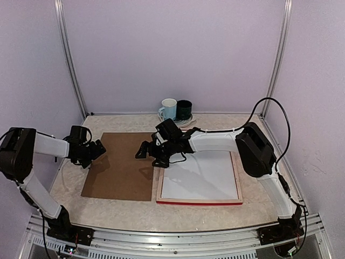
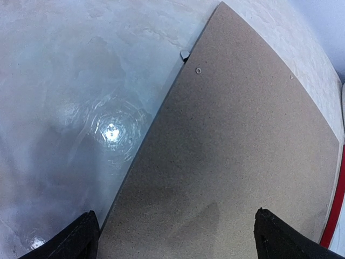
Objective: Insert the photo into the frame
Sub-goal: Move the backboard to the center of the board.
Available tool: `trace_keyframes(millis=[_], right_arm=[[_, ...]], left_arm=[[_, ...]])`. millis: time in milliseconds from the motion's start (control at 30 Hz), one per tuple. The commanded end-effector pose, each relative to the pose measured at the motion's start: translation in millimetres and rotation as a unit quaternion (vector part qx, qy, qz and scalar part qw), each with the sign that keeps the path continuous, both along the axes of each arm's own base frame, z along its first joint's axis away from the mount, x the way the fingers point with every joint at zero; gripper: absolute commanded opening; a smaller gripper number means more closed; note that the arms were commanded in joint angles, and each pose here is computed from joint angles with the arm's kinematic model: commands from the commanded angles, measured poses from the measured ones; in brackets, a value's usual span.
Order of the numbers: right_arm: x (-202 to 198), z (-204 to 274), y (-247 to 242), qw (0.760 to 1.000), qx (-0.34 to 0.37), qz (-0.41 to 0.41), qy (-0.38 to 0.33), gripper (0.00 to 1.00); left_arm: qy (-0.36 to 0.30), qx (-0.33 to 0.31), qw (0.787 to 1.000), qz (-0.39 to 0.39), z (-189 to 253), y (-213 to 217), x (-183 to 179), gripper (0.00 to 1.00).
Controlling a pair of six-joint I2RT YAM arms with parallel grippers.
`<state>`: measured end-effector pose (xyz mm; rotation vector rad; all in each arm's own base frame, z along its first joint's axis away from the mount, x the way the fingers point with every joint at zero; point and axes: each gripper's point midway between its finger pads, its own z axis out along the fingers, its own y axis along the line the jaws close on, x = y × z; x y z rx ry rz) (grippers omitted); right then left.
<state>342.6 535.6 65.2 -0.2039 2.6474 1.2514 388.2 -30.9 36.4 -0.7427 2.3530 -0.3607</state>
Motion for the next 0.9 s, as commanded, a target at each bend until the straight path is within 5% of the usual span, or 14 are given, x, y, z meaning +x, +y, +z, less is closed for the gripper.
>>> trace_keyframes(millis=[0,867], right_arm=[[1,-21,1,0.999,-0.020,-0.031,0.019,0.99],[17,-34,-8,0.988,-0.120,-0.099,-0.022,0.99]], left_arm=[[0.042,-0.010,0.999,-0.003,-18,-6,-23,0.99],[-0.016,0.069,0.997,0.022,8,4,-22,0.99]])
